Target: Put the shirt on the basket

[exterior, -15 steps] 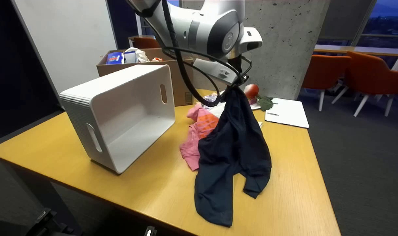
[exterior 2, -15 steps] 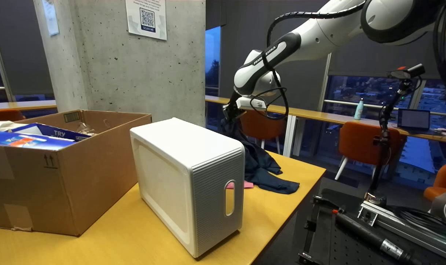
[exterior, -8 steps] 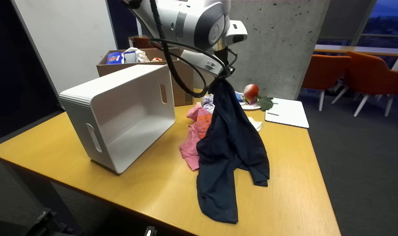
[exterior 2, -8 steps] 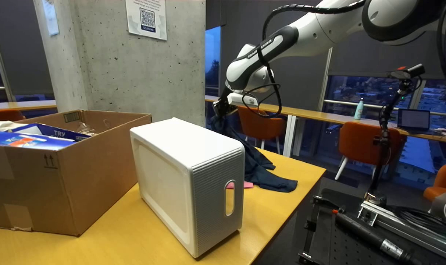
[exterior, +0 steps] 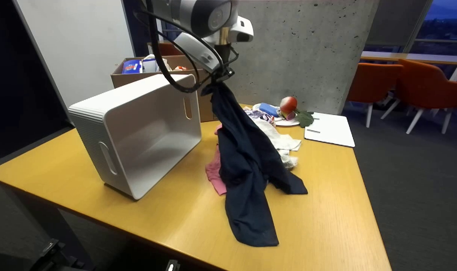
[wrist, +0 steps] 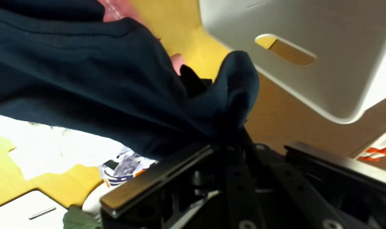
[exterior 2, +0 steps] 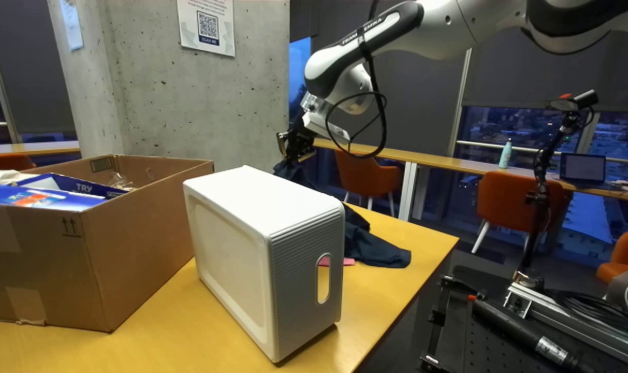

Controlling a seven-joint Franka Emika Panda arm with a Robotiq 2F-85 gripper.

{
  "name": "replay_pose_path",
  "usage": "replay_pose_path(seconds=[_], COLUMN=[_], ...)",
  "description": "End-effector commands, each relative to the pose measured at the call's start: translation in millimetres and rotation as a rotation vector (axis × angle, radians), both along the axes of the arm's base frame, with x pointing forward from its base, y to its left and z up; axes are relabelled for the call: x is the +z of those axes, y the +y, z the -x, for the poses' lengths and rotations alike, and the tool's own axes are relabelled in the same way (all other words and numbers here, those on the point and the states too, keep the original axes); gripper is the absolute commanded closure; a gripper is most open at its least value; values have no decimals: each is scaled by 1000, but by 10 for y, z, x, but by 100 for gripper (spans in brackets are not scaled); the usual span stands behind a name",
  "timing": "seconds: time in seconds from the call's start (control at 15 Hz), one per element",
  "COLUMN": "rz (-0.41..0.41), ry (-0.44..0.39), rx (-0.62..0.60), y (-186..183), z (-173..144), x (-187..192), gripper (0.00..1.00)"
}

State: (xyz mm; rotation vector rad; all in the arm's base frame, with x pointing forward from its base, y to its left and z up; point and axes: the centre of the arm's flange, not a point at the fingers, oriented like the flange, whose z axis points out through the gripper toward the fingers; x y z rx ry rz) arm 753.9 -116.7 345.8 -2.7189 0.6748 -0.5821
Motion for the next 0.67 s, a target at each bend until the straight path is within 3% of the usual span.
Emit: replay_pose_path(seconds=[0.0,0.33,0.6], rz=[-143,-294,-354], ry=[29,37,44], rx=[34,96,93], y=[172,533,556], z=[294,534,562], x=[582,1208,1347], gripper=[99,99,99])
